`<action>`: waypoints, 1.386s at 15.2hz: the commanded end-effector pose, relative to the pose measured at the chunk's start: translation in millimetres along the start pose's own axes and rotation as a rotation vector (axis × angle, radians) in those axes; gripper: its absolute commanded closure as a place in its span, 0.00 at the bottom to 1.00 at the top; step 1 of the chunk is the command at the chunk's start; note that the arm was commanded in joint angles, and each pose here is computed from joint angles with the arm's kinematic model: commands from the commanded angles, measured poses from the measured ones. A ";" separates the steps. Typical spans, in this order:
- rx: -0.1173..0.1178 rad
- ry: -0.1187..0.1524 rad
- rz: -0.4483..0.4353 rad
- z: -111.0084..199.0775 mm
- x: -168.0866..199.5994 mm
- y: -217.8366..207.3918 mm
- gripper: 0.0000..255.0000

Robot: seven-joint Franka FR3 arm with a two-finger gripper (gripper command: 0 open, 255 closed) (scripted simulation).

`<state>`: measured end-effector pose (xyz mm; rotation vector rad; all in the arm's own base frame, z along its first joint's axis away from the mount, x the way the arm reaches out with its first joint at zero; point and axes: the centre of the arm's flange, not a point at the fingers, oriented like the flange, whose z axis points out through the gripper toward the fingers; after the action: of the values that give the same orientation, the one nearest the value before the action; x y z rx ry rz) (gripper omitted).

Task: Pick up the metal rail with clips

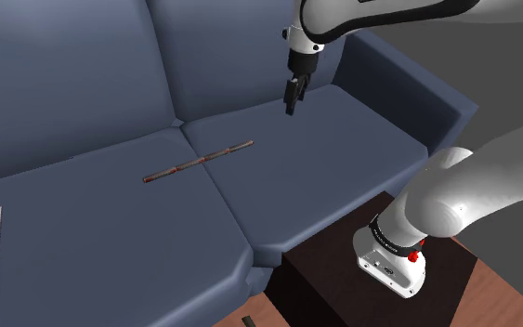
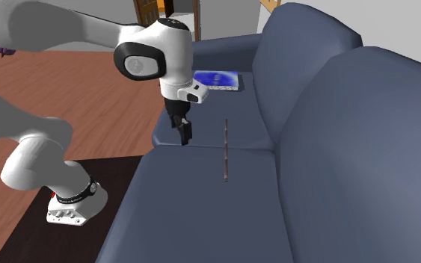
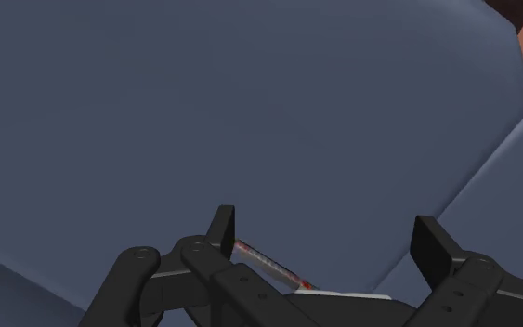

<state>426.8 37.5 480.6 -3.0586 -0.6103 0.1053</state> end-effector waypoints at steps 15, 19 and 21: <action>0.007 -0.013 -0.476 102.8 181.8 -36.9 0.00; 0.008 -0.016 -0.595 128.4 222.6 -59.6 0.00; 0.009 -0.018 -0.654 141.3 241.9 -72.8 0.00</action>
<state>606.3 187.6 332.8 -2.7028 -1.5059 0.1183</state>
